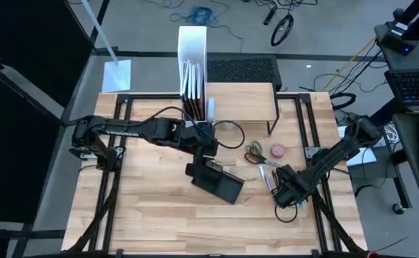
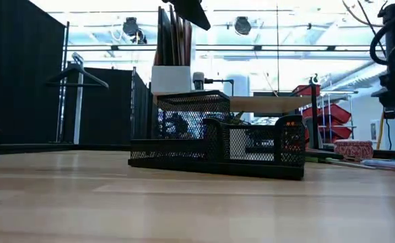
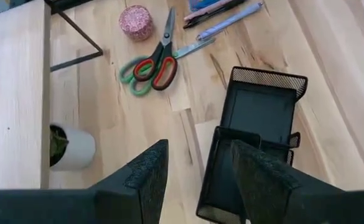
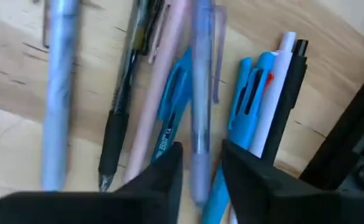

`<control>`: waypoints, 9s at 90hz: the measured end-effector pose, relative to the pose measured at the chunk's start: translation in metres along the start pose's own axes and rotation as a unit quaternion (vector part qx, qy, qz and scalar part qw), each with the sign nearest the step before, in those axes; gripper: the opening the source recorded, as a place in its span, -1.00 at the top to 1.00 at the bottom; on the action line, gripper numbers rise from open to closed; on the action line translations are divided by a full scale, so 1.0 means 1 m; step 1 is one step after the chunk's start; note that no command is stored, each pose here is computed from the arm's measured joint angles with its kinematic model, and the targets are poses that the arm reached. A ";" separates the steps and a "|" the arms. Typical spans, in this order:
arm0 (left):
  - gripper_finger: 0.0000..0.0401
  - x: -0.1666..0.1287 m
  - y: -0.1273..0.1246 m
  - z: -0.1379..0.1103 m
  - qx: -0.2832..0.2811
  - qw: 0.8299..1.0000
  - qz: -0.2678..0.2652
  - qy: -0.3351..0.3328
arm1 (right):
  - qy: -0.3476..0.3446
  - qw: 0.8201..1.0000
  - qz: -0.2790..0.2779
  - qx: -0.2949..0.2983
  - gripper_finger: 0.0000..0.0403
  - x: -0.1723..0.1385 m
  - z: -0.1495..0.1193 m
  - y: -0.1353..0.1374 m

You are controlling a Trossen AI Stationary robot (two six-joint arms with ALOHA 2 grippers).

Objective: Stock shelves
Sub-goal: Remove the purple pen from the desk organizer, then move the desk organizer to the middle left of the table, then remove the white stapler from the shelf

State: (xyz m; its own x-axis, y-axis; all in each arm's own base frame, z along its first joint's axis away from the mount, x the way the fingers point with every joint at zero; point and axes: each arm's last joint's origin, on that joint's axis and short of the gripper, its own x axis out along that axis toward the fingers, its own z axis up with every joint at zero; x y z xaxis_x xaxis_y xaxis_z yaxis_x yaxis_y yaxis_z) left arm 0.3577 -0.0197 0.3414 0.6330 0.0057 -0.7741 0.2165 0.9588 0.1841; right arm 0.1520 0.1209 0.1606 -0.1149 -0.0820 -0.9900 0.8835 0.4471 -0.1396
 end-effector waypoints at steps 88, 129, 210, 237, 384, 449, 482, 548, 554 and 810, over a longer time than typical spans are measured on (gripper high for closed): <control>0.19 0.019 -0.021 -0.067 -0.091 0.992 -0.021 0.089 | -0.309 0.894 0.181 -0.269 0.17 -0.017 0.015 0.056; 0.19 -0.007 -0.028 -0.091 -0.139 0.989 0.048 0.030 | -0.312 0.886 0.186 -0.287 0.22 0.012 0.041 0.088; 0.19 -0.019 -0.028 -0.090 -0.109 0.989 0.101 0.016 | -0.470 0.789 0.277 -0.282 0.22 0.051 0.149 0.142; 0.19 -0.019 -0.028 -0.090 -0.106 0.989 0.101 0.017 | -0.500 0.769 0.266 -0.297 0.22 0.060 0.172 0.183; 0.19 -0.028 -0.026 -0.081 -0.133 0.983 0.121 -0.042 | -0.547 0.732 0.324 -0.244 0.22 -0.040 0.128 0.075; 0.19 -0.051 -0.039 -0.095 -0.128 0.977 0.109 -0.129 | -0.631 0.688 0.258 -0.248 -0.06 -0.052 0.153 0.069; 0.19 -0.051 -0.053 -0.144 -0.133 0.965 0.120 -0.190 | -0.677 0.705 0.133 -0.166 -0.26 -0.084 0.173 0.071; 0.19 -0.058 -0.042 -0.151 -0.092 0.967 0.162 -0.174 | -0.630 0.765 0.093 -0.095 -0.20 -0.091 0.249 0.116; 0.19 -0.058 -0.042 -0.152 -0.091 0.968 0.162 -0.169 | -0.626 0.768 0.087 -0.099 -0.20 -0.088 0.250 0.117; 0.19 -0.058 -0.042 -0.149 -0.093 0.966 0.163 -0.180 | -0.415 0.878 0.182 -0.155 0.50 -0.127 0.100 0.055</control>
State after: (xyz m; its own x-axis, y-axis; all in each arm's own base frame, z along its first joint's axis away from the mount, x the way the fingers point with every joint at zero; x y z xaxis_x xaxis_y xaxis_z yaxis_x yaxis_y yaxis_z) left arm 0.2007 -0.0175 0.2884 0.8694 0.2484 -0.4272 -0.1539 0.9576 0.2436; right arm 0.2610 0.0665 0.2811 0.6328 -0.4474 -0.6319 0.6130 0.7881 0.0559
